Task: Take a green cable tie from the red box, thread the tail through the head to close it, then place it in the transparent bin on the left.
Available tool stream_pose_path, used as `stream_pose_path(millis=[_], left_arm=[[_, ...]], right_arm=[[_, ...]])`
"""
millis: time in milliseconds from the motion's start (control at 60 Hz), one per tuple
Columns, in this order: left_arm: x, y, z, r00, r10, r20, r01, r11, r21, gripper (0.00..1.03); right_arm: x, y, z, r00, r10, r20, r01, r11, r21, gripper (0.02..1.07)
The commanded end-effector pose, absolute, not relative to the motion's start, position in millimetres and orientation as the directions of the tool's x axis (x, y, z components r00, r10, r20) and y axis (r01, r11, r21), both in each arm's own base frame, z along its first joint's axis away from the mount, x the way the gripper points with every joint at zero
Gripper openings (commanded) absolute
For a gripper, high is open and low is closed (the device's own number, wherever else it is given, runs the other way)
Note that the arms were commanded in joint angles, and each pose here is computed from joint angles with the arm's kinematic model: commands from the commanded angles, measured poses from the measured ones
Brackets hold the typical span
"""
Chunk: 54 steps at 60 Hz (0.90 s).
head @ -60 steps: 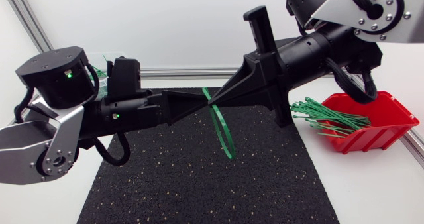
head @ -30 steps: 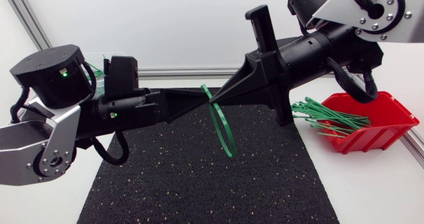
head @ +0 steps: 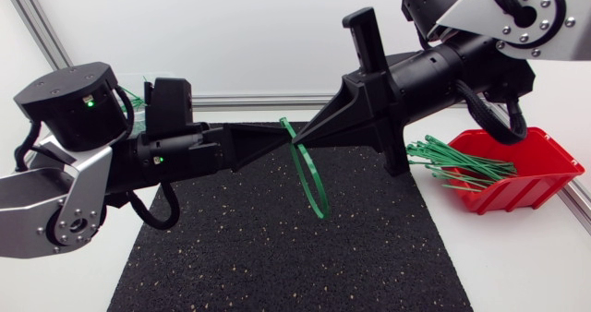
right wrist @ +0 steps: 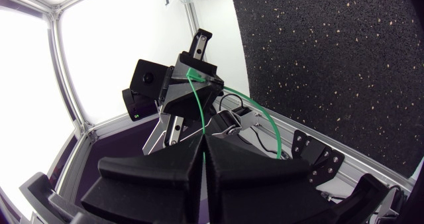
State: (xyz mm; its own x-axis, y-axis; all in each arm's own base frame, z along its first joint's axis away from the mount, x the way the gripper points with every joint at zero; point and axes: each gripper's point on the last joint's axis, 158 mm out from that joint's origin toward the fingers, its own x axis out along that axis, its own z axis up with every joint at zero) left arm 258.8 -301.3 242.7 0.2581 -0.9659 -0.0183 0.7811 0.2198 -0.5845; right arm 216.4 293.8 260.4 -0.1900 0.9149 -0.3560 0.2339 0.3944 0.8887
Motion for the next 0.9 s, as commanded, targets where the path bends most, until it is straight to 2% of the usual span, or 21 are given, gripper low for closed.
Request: stream_pose_path(millis=[0, 433, 883], left_arm=[[258.4, -299.3, 240.2, 0.260, -0.965, -0.016, 0.784, 0.221, -0.579, 0.03], [258.1, -299.5, 240.8, 0.260, -0.965, -0.015, 0.785, 0.221, -0.579, 0.03], [256.8, -300.1, 239.5, 0.257, -0.966, -0.017, 0.784, 0.219, -0.580, 0.03]], right_arm=[[210.0, 292.9, 256.1, -0.198, 0.913, -0.357, 0.267, 0.401, 0.876, 0.08], [209.7, 295.9, 255.2, -0.200, 0.913, -0.355, 0.272, 0.400, 0.875, 0.08], [207.7, 295.0, 274.9, -0.178, 0.925, -0.336, 0.222, 0.370, 0.902, 0.08]])
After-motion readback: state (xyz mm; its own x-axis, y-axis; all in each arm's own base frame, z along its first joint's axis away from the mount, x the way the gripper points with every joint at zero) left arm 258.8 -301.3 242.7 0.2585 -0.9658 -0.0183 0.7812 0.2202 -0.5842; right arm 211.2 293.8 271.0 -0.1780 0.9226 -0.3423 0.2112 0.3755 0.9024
